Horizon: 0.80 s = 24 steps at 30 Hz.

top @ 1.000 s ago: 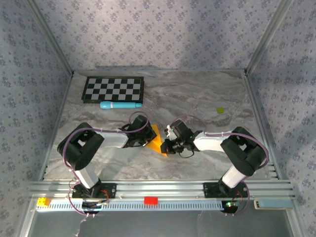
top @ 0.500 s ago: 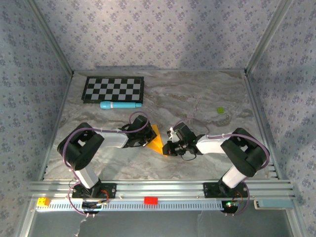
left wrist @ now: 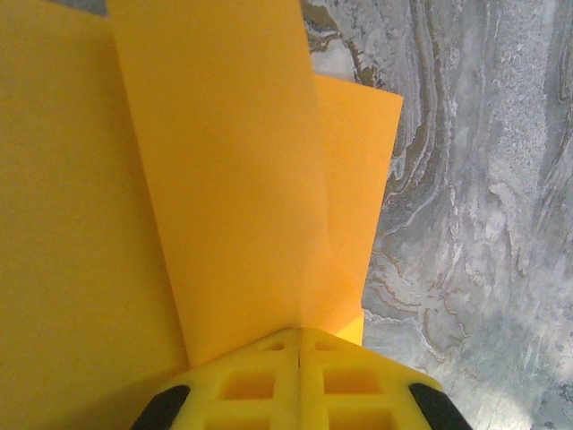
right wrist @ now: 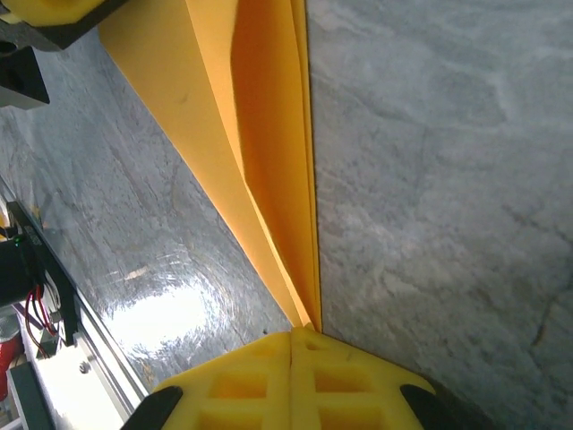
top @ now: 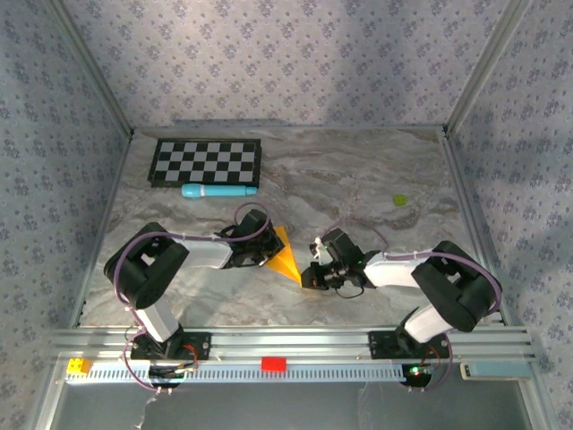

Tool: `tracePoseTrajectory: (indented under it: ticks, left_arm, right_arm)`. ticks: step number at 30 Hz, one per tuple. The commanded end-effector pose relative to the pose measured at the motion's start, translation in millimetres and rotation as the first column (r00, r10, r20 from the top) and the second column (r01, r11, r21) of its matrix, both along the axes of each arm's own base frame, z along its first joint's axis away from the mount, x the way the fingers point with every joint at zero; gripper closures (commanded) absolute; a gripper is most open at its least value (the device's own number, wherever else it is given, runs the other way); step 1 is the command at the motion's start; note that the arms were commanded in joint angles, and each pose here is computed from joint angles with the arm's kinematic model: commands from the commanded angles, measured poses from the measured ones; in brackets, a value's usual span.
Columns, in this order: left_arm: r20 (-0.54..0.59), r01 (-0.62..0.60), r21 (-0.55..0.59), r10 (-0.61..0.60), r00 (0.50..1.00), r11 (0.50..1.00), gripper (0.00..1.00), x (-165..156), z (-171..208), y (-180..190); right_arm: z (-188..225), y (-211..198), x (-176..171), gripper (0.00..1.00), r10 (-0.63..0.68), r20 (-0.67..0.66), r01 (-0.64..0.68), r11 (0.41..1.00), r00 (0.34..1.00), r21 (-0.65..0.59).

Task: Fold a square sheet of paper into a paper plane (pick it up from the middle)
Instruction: Fourth fold the wing at the center of the table.

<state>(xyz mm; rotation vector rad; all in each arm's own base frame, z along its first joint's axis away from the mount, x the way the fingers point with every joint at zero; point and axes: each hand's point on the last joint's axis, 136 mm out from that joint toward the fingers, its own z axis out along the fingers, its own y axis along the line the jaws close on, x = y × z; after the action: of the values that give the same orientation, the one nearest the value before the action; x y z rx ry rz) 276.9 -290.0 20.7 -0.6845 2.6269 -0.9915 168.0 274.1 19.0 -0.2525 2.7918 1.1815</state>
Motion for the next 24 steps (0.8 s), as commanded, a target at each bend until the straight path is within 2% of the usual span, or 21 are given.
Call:
tracePoseTrajectory:
  ticks: [1,5,9,12,16,24]
  left_arm:
    - [-0.052,-0.039,0.069,0.043,0.998,0.997,1.0,-7,-24,19]
    - [-0.048,-0.036,0.066,0.039,0.998,0.997,1.0,-7,-23,18]
    - [-0.048,-0.035,0.063,0.038,0.998,0.997,1.0,-7,-23,17]
    - [-0.048,-0.031,0.062,0.034,0.998,0.998,1.0,-7,-23,16]
    - [-0.048,-0.029,0.06,0.031,0.998,0.998,1.0,-7,-22,15]
    - [-0.05,-0.026,0.058,0.029,0.998,0.998,1.0,-6,-23,13]
  right_arm:
    - [-5,-13,-16,0.94,0.009,-0.061,-0.012,0.999,0.998,-0.04]
    - [39,5,0,0.94,0.019,0.018,-0.02,0.998,1.0,0.053]
    - [66,21,23,0.94,0.025,0.088,-0.033,0.995,0.996,0.093]
    - [65,35,34,0.94,0.046,0.063,-0.052,0.994,0.997,0.097]
    - [50,43,50,0.94,0.008,0.043,-0.011,0.999,0.999,0.053]
    - [27,42,59,0.94,-0.007,0.0,0.007,1.0,1.0,0.01]
